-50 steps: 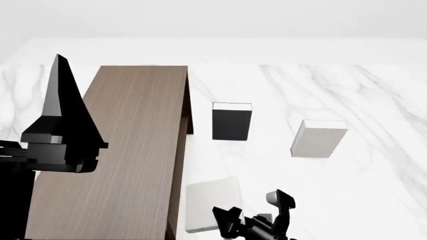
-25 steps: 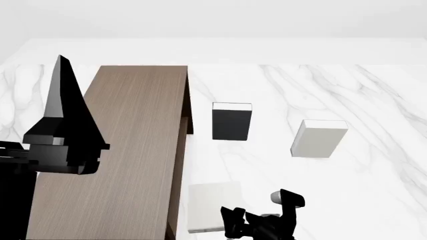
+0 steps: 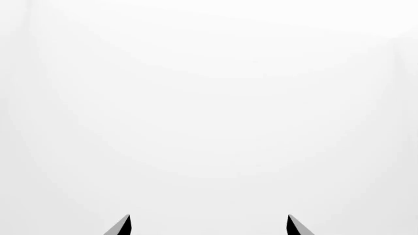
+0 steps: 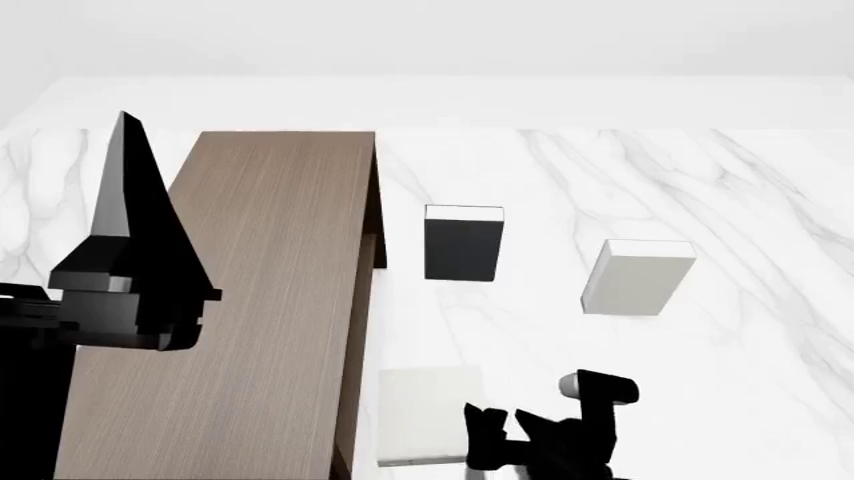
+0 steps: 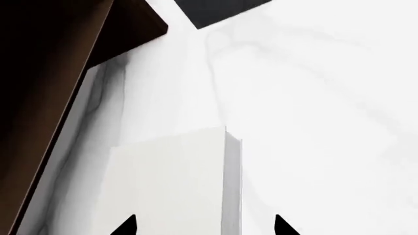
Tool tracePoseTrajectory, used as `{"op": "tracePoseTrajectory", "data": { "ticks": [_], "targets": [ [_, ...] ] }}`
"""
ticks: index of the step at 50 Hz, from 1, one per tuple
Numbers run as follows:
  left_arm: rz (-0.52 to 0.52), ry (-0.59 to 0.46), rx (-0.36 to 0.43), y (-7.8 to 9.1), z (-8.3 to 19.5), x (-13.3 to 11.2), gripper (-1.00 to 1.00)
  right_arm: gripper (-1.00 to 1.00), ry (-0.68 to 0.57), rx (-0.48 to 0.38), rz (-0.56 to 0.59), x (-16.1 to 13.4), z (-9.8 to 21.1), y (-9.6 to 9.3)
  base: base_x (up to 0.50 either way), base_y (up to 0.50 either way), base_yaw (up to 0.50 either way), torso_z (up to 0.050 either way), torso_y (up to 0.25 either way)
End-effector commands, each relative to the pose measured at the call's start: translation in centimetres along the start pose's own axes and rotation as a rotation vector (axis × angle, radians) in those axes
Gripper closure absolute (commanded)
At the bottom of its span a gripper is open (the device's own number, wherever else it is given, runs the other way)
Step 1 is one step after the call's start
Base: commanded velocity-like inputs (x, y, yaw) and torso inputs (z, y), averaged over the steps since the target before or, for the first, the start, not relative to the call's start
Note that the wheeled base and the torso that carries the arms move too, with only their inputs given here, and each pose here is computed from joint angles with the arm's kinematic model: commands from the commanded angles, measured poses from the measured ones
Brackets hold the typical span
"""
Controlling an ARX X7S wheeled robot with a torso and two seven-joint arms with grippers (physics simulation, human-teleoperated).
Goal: Pick up the book on the right and place it under the cabinet shelf.
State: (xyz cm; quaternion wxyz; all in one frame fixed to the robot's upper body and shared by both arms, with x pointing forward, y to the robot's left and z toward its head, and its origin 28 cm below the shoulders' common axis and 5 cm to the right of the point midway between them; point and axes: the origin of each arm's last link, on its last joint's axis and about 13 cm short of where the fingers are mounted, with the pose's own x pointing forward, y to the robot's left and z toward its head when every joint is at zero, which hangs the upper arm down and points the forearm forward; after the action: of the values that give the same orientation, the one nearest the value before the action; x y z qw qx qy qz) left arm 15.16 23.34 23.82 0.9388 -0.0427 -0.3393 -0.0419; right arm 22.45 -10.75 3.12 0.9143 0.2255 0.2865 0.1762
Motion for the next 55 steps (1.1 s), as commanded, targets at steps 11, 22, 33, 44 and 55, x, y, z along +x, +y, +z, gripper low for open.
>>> {"op": "tracePoseTrajectory", "data": {
  "ticks": [11,22,33,44,55],
  "targets": [
    [-0.003,0.003,0.000,-0.1,-0.1,0.0,-1.00,-1.00,-0.131,-0.306,-0.131,-2.1,3.5,-0.7,0.00,0.00,0.00,0.000,0.000],
    [-0.006,0.006,-0.004,-0.1,-0.1,0.0,-1.00,-1.00,-0.138,-0.453,-0.192,-1.6,4.1,-1.6,0.00,0.00,0.00,0.000,0.000],
    [-0.008,0.008,-0.005,-0.1,-0.1,0.0,-1.00,-1.00,-0.104,-0.523,-0.214,-0.6,3.6,-2.2,0.00,0.00,0.00,0.000,0.000],
    [-0.009,0.008,-0.005,-0.1,-0.2,0.0,-1.00,-1.00,-0.059,-0.543,-0.228,0.3,2.8,-3.0,0.00,0.00,0.00,0.000,0.000],
    [-0.012,0.010,-0.005,-0.2,-0.3,0.0,-1.00,-1.00,-0.035,-0.550,-0.226,0.6,2.5,-3.2,0.00,0.00,0.00,0.000,0.000]
  ]
}}
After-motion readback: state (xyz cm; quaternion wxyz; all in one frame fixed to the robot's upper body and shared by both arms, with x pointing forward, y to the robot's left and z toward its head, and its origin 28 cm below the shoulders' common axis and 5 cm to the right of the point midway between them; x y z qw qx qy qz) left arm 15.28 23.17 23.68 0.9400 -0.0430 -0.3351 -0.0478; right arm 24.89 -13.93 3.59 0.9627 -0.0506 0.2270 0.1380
